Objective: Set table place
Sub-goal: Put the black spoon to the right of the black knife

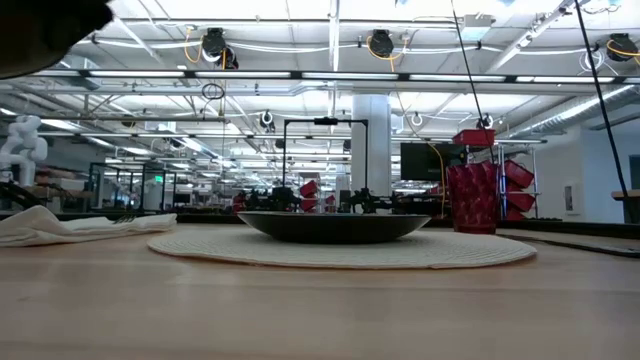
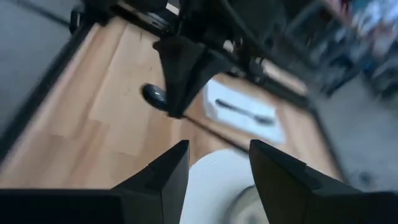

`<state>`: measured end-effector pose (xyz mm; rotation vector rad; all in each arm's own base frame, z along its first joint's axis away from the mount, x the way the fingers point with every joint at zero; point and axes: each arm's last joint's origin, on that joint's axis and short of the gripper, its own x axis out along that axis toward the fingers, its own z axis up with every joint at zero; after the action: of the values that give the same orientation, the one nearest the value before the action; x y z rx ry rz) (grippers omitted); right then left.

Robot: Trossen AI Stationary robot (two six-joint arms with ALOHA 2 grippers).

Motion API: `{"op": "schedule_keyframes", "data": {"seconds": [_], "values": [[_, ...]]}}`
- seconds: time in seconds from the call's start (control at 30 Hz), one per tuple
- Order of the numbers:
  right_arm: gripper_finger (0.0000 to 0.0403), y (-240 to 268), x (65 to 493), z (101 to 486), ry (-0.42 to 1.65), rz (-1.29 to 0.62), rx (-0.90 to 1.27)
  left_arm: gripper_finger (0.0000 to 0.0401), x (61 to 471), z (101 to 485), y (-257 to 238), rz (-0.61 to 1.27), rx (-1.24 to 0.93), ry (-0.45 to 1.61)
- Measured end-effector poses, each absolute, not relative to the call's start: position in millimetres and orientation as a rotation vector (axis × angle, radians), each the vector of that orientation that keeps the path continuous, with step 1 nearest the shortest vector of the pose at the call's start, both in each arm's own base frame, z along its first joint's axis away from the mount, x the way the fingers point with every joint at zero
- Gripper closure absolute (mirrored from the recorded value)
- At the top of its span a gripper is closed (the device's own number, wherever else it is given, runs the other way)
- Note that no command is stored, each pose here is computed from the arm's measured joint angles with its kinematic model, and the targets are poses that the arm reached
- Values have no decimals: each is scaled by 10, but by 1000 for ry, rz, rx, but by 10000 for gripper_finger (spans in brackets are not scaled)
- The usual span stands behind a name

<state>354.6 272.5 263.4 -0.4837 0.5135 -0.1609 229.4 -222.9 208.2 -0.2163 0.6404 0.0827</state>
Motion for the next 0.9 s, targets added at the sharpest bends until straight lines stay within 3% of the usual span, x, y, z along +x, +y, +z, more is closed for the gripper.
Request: {"op": "schedule_keyframes", "data": {"seconds": [0.3,0.7,0.9], "values": [[247,2806,3547,2684,494,36,-1049,401,2297,2097,-2290,-56,-226,691],[249,2784,3608,2519,541,196,-1237,401,2284,2096,-2323,-147,-203,730],[274,2832,3655,2428,522,212,-1316,401,2274,2120,-2375,-229,-181,721]]}}
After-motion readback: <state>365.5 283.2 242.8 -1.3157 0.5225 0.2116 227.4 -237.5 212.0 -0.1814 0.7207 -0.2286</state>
